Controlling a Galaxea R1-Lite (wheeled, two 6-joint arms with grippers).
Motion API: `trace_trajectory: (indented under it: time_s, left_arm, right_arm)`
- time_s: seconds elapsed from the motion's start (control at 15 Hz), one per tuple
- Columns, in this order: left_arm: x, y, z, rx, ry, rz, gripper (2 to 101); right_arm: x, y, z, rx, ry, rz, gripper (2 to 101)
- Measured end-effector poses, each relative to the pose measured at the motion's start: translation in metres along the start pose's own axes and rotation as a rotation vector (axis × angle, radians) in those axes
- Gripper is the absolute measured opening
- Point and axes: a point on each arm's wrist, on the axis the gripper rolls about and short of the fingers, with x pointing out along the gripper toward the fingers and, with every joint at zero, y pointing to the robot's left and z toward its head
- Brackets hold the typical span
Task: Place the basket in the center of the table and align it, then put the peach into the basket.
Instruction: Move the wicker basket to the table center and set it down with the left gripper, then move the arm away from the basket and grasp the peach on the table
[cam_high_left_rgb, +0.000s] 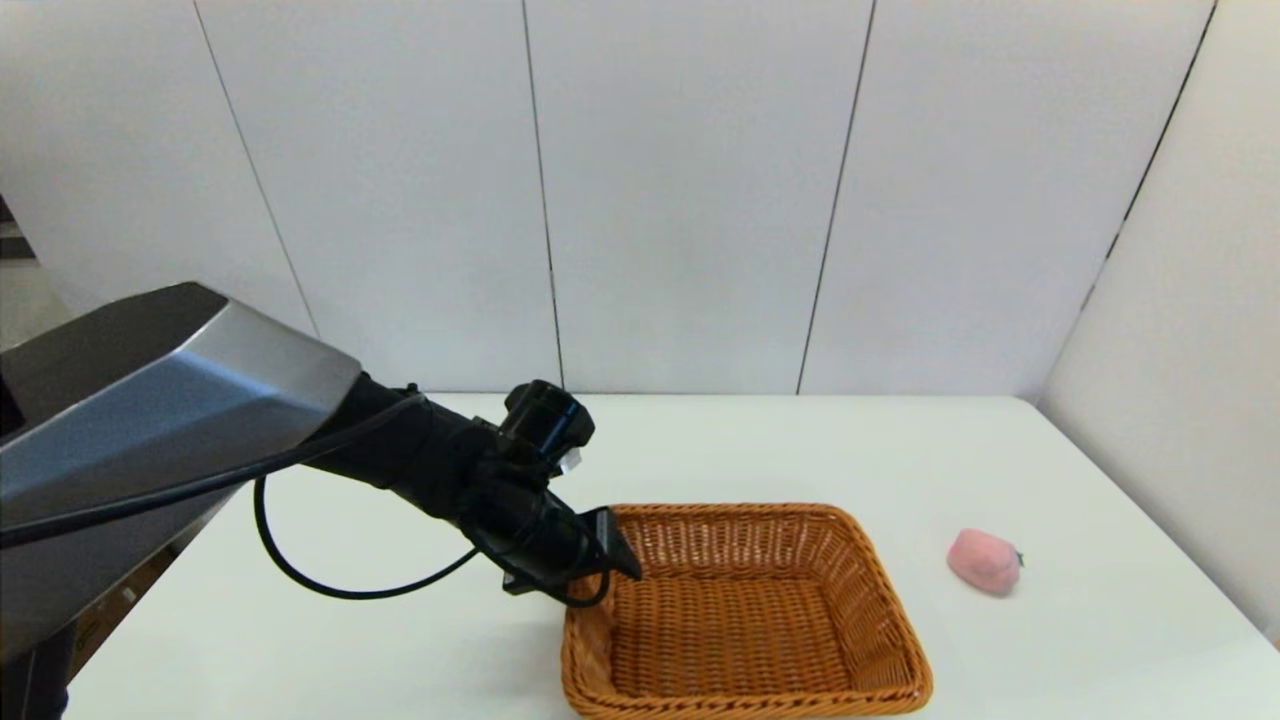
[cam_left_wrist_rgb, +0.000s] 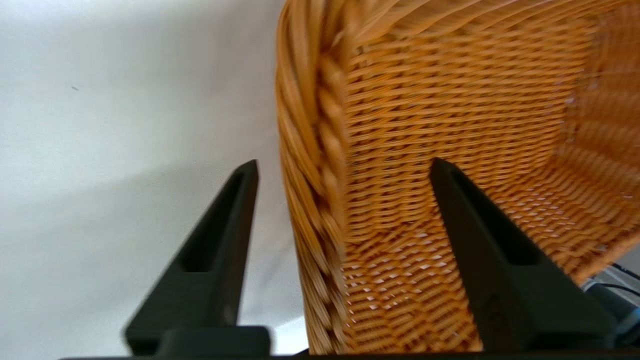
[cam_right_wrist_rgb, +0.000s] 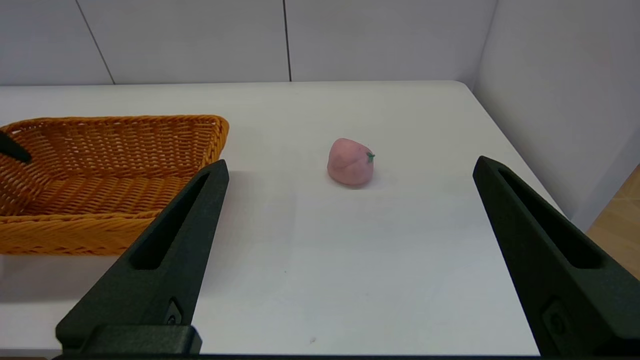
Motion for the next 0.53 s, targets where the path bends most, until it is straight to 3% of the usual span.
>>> trace_trajectory:
  time_s: [0.33, 0.53]
  left_arm:
    - [-0.083, -0.007, 0.002, 0.074, -0.178, -0.079, 84.4]
    - [-0.157, -0.009, -0.019, 0.148, -0.339, -0.122, 88.6]
  right_arm:
    - [0.0, 0.0, 0.0, 0.0, 0.0, 0.0, 97.1]
    - [0.0, 0.0, 0.0, 0.0, 0.001, 0.0, 97.1]
